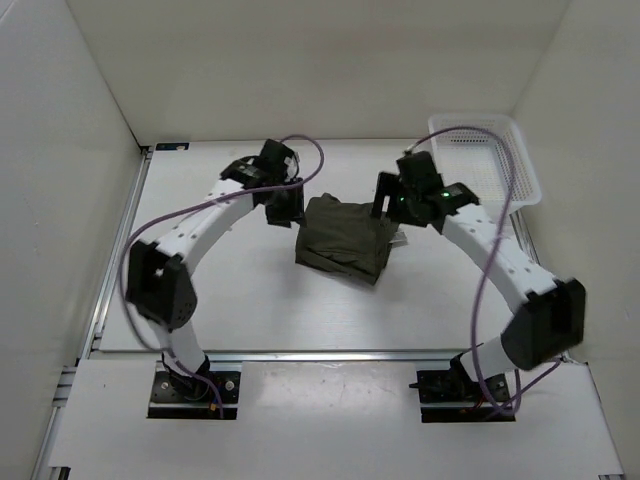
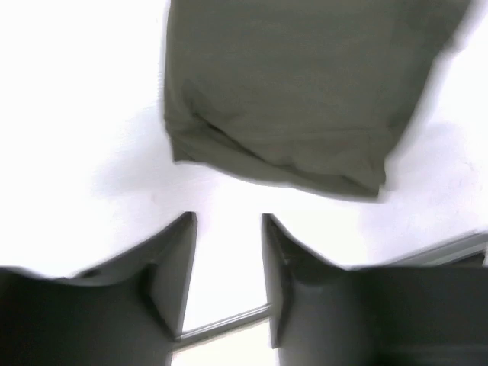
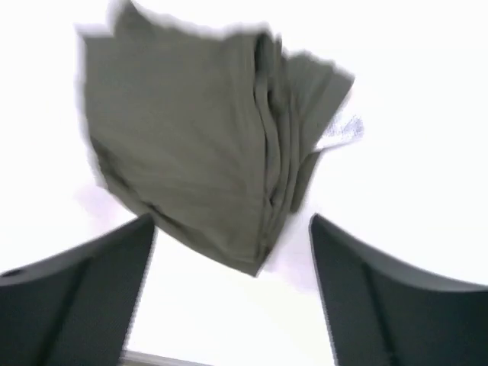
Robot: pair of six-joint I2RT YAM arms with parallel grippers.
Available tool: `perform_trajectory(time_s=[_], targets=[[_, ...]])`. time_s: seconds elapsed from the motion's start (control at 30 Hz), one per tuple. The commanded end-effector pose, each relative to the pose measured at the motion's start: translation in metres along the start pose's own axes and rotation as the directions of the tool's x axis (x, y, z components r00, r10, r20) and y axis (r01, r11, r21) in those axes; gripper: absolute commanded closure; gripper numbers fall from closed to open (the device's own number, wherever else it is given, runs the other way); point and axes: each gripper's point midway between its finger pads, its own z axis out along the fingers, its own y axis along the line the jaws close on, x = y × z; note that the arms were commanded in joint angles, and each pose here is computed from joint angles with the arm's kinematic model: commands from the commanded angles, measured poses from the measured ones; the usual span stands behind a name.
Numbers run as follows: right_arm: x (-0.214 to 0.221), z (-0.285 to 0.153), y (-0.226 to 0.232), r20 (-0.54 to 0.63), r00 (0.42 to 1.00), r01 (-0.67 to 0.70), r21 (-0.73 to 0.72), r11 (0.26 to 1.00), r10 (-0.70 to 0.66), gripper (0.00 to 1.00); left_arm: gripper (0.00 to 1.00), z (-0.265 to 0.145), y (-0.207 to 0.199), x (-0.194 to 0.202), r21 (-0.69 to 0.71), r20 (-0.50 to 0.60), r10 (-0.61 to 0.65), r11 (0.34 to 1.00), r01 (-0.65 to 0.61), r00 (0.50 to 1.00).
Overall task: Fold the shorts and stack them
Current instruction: Fold the shorts
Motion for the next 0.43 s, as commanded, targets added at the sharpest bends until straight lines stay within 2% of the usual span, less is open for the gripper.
perform_trajectory(time_s=[0.0,0.03,0.07,0.2,0.37,0.4], targets=[[-0.044,-0.077,-0.034,0.197,0.98,0.006,0.152,0.988,-0.037,0.07,0.33,-0.112,-0.01,-0.023,0.041,0.245,0.026,0.998,-0.037,0.969],[-0.039,-0.091,-0.047,0.194,0.98,0.005,0.201,0.979,-0.045,0.02,0.2,-0.125,-0.007,-0.018,0.035,0.263,0.026,0.999,-0.036,0.965],[-0.046,-0.103,-0.063,0.237,0.971,-0.033,0.271,0.962,-0.033,0.0,0.01,-0.152,-0.004,-0.013,0.046,0.319,0.024,0.998,-0.04,0.948],[-0.033,-0.143,-0.103,0.308,0.951,-0.102,0.399,0.911,-0.028,0.0,0.0,-0.208,0.037,0.0,-0.035,0.462,-0.034,0.998,0.057,0.886],[-0.013,-0.166,-0.123,0.38,0.925,-0.164,0.38,0.91,0.009,0.0,0.0,-0.256,0.078,0.028,-0.074,0.591,-0.112,0.978,0.193,0.798],[-0.008,-0.169,-0.126,0.384,0.923,-0.167,0.376,0.911,0.01,0.0,0.0,-0.253,0.084,0.036,-0.086,0.586,-0.123,0.974,0.212,0.801]])
